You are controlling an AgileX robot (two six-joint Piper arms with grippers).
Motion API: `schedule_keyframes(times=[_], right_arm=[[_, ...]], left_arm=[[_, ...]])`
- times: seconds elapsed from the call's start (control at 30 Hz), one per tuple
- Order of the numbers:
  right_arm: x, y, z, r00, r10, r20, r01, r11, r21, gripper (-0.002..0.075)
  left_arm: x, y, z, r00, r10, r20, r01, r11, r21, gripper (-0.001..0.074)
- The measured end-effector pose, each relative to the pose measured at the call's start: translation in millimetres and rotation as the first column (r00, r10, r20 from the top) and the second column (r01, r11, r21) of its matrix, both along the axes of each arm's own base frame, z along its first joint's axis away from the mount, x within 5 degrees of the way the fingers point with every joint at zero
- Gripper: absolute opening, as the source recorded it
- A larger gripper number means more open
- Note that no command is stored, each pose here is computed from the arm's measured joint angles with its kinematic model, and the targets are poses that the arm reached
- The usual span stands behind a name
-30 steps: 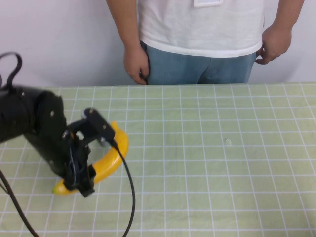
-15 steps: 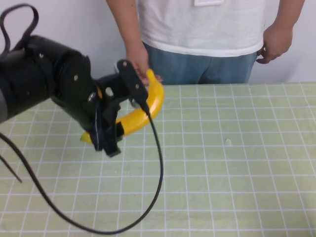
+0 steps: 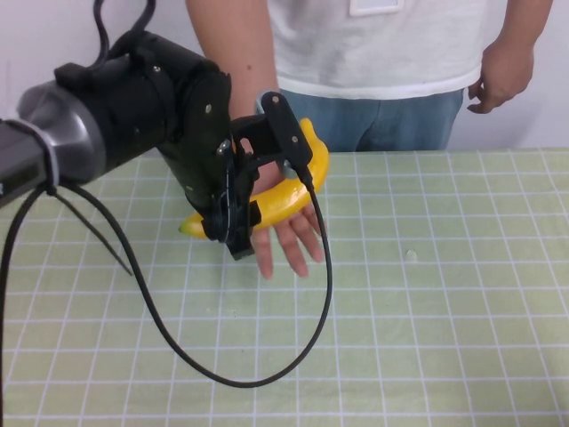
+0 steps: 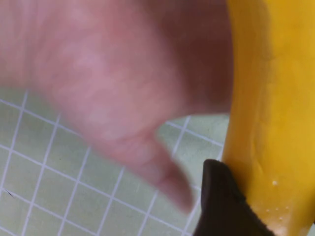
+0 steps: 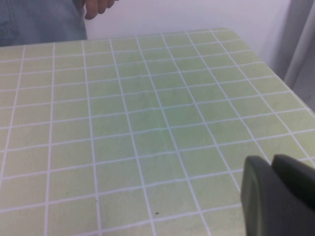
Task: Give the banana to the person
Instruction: Hand the grabbed banana to the person
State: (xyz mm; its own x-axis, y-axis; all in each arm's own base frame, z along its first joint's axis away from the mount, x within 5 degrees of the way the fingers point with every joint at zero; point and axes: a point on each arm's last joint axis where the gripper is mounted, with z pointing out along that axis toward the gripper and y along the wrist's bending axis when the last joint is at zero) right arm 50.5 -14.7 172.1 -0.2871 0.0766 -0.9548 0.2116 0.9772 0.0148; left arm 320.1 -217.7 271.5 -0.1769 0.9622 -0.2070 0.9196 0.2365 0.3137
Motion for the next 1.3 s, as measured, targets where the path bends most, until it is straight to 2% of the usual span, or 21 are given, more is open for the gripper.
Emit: schedule_keyframes(times=[0.63, 0.93, 1.3], right_arm=[[0, 0, 0, 1.0, 0.0, 0.0, 0.0, 1.0, 0.0, -0.001], [0, 0, 0, 1.0, 0.0, 0.0, 0.0, 1.0, 0.0, -0.001], [0, 0, 0, 1.0, 0.0, 0.0, 0.0, 1.0, 0.0, -0.001]], left_arm=[[3, 3, -1, 1.0, 0.027, 0.006, -0.027, 0.999, 0.043, 0.03], [9, 0, -29, 0.996, 0.053, -0.067, -0.046, 0.994, 0.101, 0.0295], [11, 1, -30, 0.995, 0.076, -0.059, -0.069, 0.991, 0.115, 0.0292]])
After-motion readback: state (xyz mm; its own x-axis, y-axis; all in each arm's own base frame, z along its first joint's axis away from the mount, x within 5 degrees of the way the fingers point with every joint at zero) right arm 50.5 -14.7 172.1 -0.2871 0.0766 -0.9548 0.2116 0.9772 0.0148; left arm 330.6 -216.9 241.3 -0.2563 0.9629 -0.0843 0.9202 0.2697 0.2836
